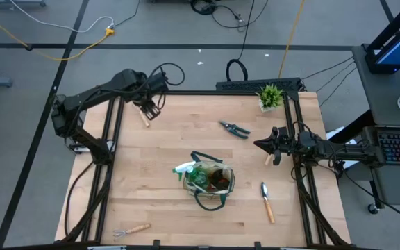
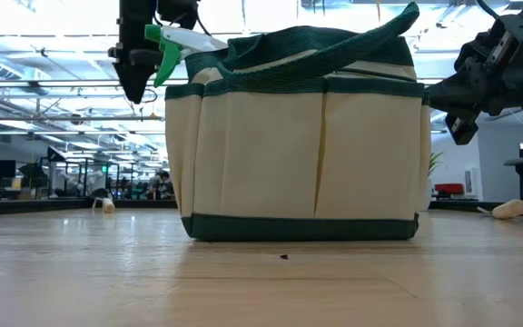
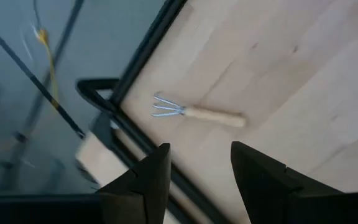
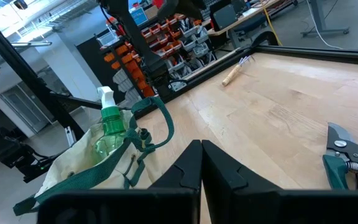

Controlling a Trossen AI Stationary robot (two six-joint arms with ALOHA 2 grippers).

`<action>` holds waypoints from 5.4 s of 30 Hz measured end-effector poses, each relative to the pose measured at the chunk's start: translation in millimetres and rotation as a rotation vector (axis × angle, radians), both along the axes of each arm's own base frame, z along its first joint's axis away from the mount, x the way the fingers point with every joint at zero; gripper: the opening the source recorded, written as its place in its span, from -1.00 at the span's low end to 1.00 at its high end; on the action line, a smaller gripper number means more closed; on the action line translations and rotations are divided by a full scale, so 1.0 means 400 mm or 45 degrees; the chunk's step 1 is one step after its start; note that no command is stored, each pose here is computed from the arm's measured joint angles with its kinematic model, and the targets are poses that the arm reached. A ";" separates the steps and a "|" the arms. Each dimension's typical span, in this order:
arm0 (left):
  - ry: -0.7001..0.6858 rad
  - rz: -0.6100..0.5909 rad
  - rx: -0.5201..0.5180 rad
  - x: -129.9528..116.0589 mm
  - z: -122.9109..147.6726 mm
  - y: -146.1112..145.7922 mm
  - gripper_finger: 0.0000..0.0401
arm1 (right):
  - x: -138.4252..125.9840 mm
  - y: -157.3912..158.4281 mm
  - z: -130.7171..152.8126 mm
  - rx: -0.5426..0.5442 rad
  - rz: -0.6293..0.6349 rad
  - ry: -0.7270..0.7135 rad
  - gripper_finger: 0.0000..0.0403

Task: Pick & Place Garden tools in Gardening bag
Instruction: Put the top brown hand rake into the gardening bag

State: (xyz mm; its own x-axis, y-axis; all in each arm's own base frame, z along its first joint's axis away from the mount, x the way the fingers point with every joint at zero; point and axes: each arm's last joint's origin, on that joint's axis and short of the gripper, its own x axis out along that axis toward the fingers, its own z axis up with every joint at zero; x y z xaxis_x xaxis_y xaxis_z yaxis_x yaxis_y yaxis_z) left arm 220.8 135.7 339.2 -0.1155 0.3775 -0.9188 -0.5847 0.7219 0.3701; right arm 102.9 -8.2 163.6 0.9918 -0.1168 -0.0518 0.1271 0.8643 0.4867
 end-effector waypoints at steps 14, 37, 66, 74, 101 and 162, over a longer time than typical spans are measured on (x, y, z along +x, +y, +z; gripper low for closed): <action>0.360 -0.727 -0.118 0.006 -0.026 0.046 -0.13 | 0.000 0.000 0.000 0.000 0.000 0.000 -1.00; 0.657 -0.884 -0.465 -0.055 -0.337 0.077 -0.13 | 0.000 0.000 0.000 0.000 0.000 0.000 -1.00; 0.694 -1.411 -0.405 -0.037 -0.408 0.074 -0.13 | 0.000 0.000 0.000 0.000 0.000 0.000 -1.00; 0.811 -1.526 -0.470 -0.065 -0.447 0.063 -0.13 | 0.000 0.000 0.000 0.000 0.000 0.000 -1.00; 0.794 -1.448 -0.272 -0.080 -0.496 0.094 -0.13 | 0.000 0.000 0.000 0.001 0.000 -0.001 -1.00; 0.463 -1.270 0.010 -0.022 -0.414 0.088 -0.66 | 0.000 -0.001 0.022 0.027 -0.009 -0.117 -1.00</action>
State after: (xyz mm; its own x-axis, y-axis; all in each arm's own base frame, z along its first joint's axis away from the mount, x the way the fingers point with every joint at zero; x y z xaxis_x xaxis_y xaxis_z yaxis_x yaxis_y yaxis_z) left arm 212.0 170.9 173.7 -0.0175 0.4586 -0.8885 0.4173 0.8109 0.4103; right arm 102.9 -8.4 172.2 0.9916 -0.1236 0.0369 0.0872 0.8530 0.5146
